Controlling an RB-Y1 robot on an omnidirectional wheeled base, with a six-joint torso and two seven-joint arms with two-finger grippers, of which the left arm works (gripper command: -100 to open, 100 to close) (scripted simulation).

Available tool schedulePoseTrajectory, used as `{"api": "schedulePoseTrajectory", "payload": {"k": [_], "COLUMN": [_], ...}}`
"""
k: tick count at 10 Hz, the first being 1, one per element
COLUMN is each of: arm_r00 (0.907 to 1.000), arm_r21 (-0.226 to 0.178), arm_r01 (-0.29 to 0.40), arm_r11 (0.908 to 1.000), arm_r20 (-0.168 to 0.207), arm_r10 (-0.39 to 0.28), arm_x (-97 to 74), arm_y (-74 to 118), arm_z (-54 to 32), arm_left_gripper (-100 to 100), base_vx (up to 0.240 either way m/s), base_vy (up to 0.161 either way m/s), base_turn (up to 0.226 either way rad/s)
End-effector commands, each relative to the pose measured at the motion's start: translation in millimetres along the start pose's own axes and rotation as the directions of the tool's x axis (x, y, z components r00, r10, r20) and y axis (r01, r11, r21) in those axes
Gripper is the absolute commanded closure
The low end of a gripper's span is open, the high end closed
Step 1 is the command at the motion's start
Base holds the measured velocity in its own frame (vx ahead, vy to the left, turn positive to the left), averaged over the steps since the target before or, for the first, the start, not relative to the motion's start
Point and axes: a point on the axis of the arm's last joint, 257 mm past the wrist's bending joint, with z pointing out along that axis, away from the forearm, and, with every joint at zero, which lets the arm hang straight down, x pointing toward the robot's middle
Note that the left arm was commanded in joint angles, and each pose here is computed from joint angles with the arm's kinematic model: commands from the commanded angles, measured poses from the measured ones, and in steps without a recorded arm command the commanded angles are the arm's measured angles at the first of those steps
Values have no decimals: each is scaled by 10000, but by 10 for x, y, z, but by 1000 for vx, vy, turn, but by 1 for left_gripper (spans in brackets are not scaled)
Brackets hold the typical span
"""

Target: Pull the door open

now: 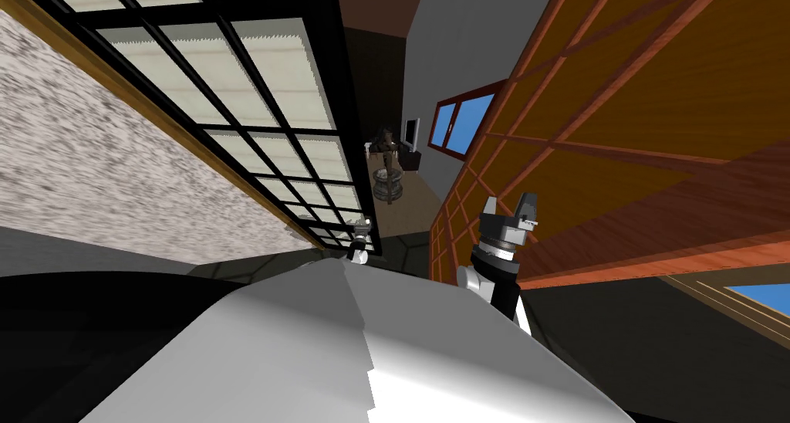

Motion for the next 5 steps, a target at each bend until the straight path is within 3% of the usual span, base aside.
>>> {"api": "schedulePoseTrajectory", "payload": {"k": [1, 3, 5], "arm_r00": [9998, 9996, 9994], "arm_r21": [417, 397, 392], "arm_r01": [-143, -192, -261], "arm_r11": [9990, 9990, 9989], "arm_r20": [-110, -215, -230], "arm_r10": [148, 200, 271], "arm_x": [39, 79, 83], "arm_y": [-244, -281, -317], "arm_z": [10, 41, 52], "arm_left_gripper": [100, 100, 100], "base_vx": [-14, -42, -121], "base_vy": [-4, -4, 7], "base_turn": [-16, 32, 9]}}
